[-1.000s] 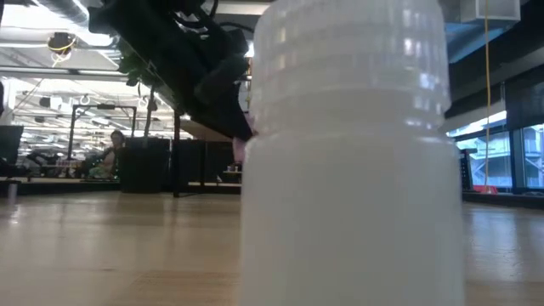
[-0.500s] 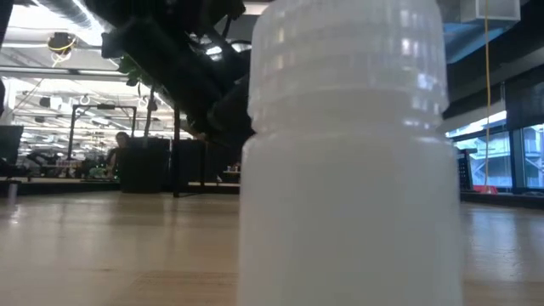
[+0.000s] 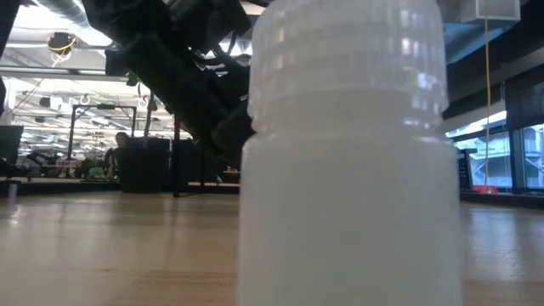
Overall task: Pick and place medicine bottles onto shelf by color
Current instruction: Put the top left pink pill bottle on the shelf
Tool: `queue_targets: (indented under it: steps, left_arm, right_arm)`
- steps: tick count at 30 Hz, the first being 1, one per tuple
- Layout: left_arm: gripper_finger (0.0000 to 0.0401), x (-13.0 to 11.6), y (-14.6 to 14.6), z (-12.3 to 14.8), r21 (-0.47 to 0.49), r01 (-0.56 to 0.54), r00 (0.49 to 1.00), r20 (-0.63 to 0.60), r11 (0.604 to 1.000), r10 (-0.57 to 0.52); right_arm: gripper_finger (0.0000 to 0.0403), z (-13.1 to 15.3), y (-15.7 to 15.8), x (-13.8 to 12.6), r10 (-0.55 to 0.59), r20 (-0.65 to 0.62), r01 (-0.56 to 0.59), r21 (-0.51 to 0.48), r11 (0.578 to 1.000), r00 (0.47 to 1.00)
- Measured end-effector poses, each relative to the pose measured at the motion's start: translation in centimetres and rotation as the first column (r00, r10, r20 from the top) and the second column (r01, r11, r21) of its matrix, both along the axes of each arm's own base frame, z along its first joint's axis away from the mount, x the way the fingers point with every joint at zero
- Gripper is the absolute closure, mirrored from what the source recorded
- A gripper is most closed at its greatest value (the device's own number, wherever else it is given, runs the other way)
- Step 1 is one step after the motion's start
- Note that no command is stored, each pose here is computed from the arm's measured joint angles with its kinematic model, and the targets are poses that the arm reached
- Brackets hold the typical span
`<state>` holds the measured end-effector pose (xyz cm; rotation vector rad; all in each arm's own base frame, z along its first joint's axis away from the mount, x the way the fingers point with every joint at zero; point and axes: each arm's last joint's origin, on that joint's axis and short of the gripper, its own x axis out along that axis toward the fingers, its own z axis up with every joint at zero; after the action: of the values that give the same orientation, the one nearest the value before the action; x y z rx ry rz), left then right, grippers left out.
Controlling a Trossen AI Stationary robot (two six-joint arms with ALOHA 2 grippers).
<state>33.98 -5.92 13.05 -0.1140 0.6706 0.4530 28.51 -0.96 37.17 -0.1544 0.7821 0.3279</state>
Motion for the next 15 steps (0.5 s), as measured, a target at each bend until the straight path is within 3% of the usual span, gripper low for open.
queue_targets:
  steps: [3, 15]
  left_arm:
    - [0.0319, -0.01, 0.0, 0.0, 0.001, 0.0, 1.0, -0.001, 1.0, 0.0]
    - [0.0319, -0.02, 0.03, -0.02, 0.002, -0.001, 1.0, -0.003, 1.0, 0.001]
  right_arm:
    - [0.0167, 0.04, 0.2, -0.02, 0.072, 0.015, -0.073, 0.023, 0.997, 0.997]
    - [0.0167, 0.07, 0.17, 0.04, 0.06, 0.017, -0.061, 0.024, 0.998, 0.998]
